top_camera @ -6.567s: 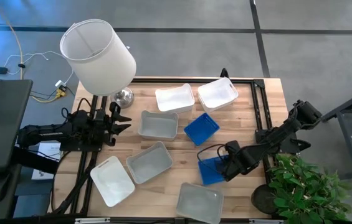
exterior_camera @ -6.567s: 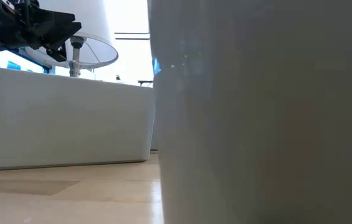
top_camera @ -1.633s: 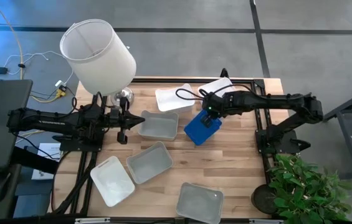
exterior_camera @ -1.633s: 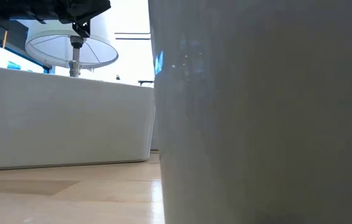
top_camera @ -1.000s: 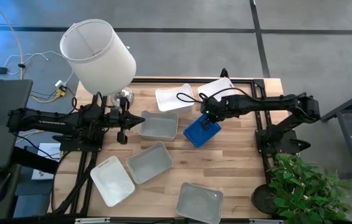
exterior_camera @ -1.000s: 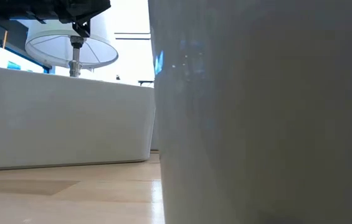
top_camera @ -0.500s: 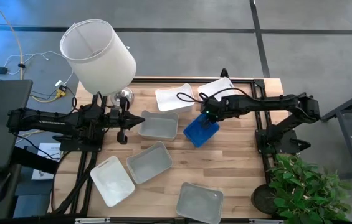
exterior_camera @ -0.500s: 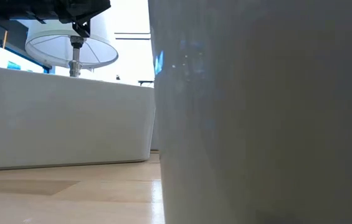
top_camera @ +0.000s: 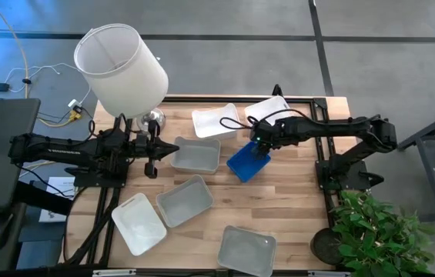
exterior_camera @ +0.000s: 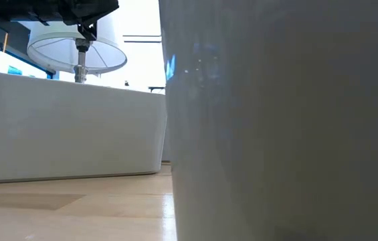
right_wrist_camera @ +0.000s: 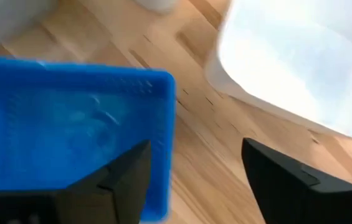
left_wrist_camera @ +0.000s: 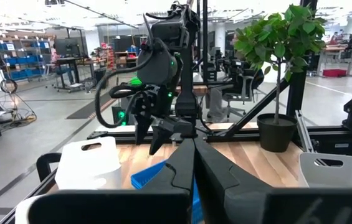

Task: Stack baskets by color
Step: Stack the bottom white bin on top of the top left white bin

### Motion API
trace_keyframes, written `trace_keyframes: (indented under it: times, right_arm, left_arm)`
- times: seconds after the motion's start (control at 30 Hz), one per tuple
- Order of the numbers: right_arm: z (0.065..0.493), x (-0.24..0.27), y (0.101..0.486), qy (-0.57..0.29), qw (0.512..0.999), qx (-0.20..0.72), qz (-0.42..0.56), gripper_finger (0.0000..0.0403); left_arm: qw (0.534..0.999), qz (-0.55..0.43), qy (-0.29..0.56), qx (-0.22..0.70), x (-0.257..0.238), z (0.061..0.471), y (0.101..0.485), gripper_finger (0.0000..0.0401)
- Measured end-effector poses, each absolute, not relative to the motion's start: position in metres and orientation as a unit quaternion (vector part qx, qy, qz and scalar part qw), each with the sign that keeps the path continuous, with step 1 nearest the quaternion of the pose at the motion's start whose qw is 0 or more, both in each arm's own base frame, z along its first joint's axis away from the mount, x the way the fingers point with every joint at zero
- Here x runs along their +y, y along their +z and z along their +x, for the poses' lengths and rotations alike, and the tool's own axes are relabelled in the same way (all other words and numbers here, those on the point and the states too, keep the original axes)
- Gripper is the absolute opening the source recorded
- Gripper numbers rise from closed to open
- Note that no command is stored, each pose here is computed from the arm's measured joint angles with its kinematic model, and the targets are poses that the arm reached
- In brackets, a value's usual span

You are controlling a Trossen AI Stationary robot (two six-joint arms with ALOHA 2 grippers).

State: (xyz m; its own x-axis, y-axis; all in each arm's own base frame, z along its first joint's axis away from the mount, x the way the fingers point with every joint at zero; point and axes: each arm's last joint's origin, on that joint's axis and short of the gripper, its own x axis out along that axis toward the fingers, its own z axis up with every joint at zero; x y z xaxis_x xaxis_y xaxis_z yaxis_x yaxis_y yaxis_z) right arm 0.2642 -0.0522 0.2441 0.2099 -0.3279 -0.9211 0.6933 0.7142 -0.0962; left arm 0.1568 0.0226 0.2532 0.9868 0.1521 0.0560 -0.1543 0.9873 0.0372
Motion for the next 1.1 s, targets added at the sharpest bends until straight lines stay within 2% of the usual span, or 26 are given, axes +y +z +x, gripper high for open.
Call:
trace_keyframes:
  times: [0.2,0.4,0.63,0.8,0.9,1.1]
  right_arm:
    - [0.248,-0.049,0.249,-0.362,0.73,0.56,0.149,0.0255]
    - [0.229,-0.032,0.24,-0.347,0.764,0.525,0.141,0.0254]
    - [0.21,-0.012,0.225,-0.291,0.872,0.348,0.182,0.0254]
    - [0.21,-0.005,0.223,-0.231,0.943,0.191,0.144,0.0254]
    - [0.212,-0.005,0.228,-0.209,0.965,0.125,0.101,0.0254]
    - [0.216,-0.005,0.244,-0.193,0.979,0.049,0.045,0.0254]
  left_arm:
    - [0.996,0.021,0.077,-0.025,0.023,0.157,0.253,0.0]
    - [0.997,0.02,0.077,-0.023,0.023,0.157,0.252,0.0]
    - [0.997,0.016,0.077,-0.021,0.023,0.157,0.252,0.0]
    - [0.997,0.016,0.077,-0.021,0.023,0.157,0.252,0.0]
    - [0.997,0.016,0.077,-0.021,0.023,0.157,0.252,0.0]
    - [0.997,0.016,0.077,-0.021,0.023,0.157,0.252,0.0]
